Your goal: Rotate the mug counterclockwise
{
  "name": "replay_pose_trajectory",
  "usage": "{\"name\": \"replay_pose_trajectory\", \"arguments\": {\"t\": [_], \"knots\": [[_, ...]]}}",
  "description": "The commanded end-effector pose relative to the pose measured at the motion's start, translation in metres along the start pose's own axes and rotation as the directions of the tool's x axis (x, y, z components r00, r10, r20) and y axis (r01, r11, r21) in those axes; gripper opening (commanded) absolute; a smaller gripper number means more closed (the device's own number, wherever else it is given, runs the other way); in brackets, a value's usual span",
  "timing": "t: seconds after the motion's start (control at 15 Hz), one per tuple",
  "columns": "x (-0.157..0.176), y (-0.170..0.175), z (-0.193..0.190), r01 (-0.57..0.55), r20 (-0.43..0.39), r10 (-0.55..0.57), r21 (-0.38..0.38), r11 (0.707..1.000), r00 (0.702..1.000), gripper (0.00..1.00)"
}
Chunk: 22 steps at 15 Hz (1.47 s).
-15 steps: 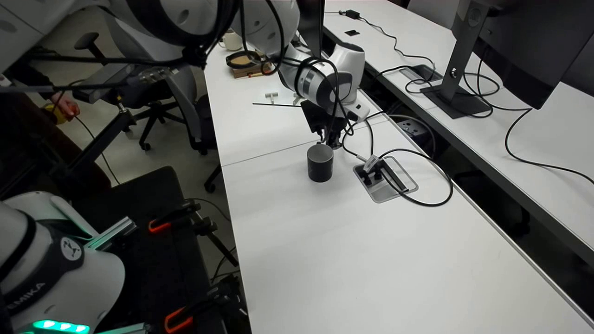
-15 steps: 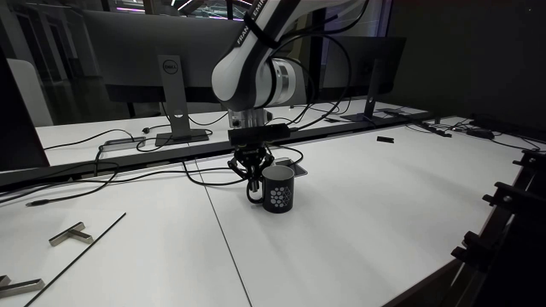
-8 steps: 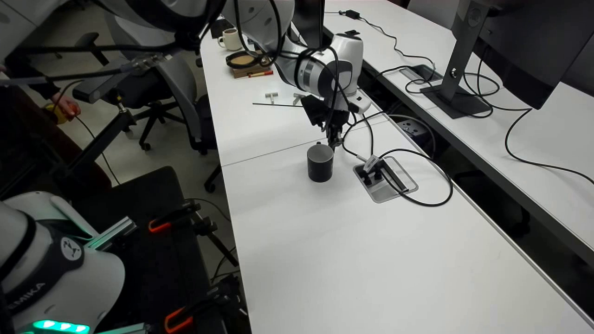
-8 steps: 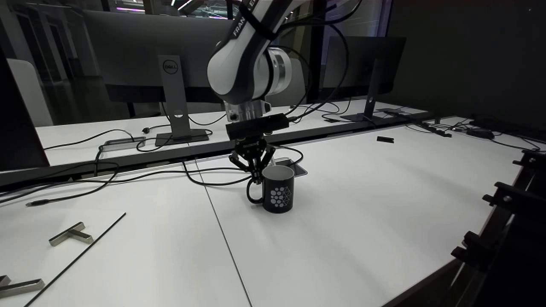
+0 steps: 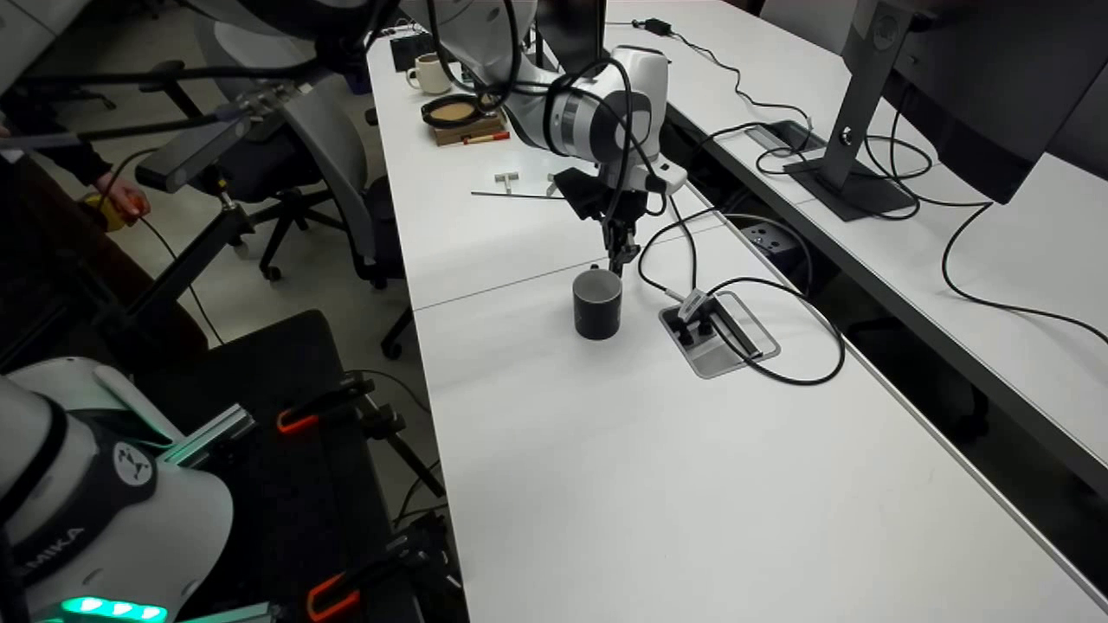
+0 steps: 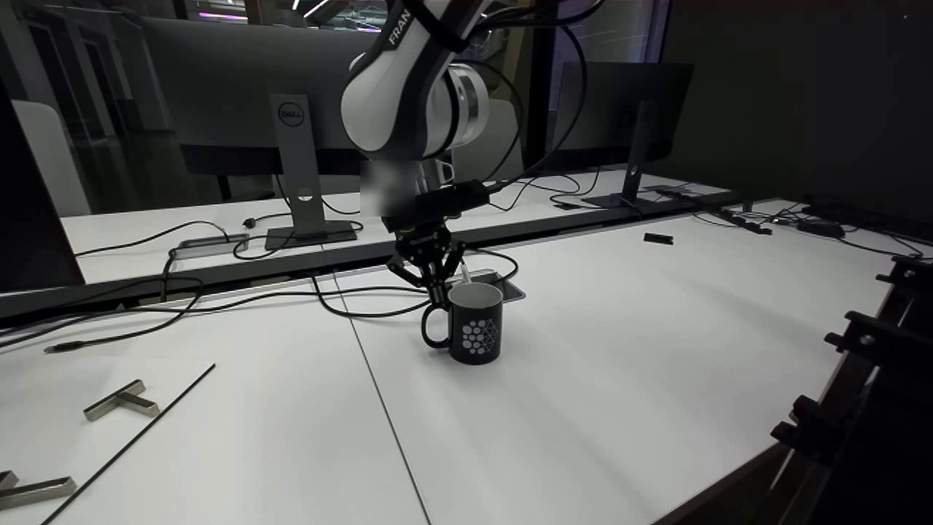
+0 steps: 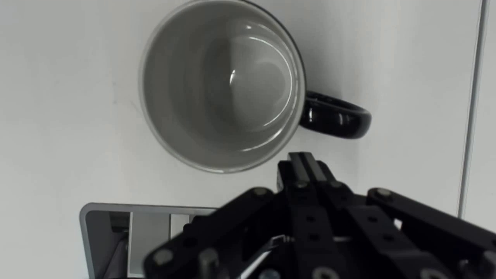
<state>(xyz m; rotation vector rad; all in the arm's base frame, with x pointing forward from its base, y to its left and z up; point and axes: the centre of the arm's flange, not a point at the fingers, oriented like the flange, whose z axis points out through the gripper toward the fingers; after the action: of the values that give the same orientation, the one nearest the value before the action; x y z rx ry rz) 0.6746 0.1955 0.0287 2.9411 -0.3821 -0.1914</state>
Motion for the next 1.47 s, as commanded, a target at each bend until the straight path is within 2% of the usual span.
{"name": "replay_pose_trajectory", "arguments": {"t": [0.0, 0.87, 1.4], "knots": [[-0.005, -0.001, -0.006, 0.038, 0.011, -0.037, -0.029, 0.999, 0.999, 0.00], [-0.014, -0.005, 0.001, 0.052, 0.026, -0.052, -0.015, 0.999, 0.998, 0.00], [-0.023, -0.008, 0.005, 0.086, 0.033, -0.087, 0.023, 0.996, 0.996, 0.00]]}}
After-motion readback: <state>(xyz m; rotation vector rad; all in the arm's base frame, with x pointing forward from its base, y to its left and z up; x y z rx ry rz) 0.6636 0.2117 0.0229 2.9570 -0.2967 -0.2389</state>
